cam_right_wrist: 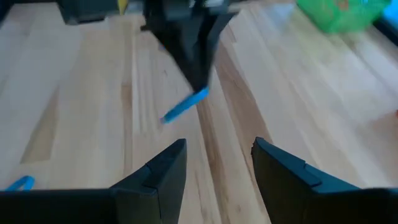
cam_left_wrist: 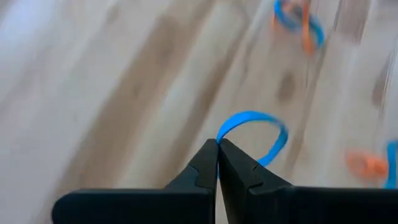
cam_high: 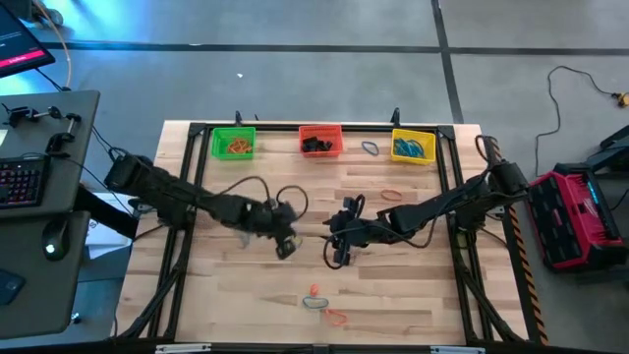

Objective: Sort rubber bands into baskets
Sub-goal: Put the blue rubber band into the yellow bin

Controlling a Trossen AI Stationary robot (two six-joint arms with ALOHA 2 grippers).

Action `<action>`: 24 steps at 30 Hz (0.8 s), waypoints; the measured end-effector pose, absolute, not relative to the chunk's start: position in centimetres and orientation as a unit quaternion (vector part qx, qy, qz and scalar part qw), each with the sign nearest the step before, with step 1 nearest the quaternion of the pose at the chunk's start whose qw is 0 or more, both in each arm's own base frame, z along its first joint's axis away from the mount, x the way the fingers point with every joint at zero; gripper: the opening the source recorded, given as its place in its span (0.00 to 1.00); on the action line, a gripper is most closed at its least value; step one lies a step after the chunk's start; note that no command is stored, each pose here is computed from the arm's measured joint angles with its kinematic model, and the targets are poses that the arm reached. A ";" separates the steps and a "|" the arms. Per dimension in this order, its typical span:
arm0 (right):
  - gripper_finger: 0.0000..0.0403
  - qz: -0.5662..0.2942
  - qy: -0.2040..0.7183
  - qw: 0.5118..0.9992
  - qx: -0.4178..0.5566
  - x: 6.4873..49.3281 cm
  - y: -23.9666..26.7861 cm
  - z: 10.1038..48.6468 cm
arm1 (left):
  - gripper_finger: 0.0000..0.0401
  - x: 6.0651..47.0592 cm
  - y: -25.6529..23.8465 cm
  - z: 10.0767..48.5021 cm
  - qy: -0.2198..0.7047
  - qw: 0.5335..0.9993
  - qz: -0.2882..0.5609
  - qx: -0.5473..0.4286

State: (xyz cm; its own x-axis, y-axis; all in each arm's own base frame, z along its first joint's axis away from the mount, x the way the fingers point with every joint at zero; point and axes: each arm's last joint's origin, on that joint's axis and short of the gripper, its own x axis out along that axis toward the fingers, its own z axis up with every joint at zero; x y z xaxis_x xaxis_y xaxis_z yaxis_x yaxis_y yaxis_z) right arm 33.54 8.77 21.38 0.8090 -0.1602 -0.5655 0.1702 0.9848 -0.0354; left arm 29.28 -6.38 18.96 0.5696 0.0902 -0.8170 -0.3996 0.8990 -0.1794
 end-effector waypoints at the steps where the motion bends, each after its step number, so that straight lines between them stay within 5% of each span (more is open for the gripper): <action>1: 0.43 -0.094 0.299 0.949 0.015 33.7 8.8 21.0 | 0.00 29.6 -5.9 19.1 0.428 0.875 0.143 -0.172; 17: 0.42 -0.189 0.228 0.955 0.016 36.5 9.0 17.3 | 0.00 31.3 -2.8 20.2 0.357 0.912 0.139 -0.143; 24: 0.17 -0.215 0.219 0.952 0.020 36.5 8.8 17.3 | 0.00 31.0 -2.8 21.4 0.342 0.924 0.124 -0.122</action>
State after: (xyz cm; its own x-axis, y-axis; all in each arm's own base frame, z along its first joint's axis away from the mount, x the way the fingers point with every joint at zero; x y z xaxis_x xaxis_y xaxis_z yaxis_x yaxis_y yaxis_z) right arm 36.48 8.85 17.33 0.8117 -0.4002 -0.4254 0.4174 0.9070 -0.0567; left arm 30.99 -2.80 21.37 0.7357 0.1447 -0.6617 -0.3120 0.9395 -0.1414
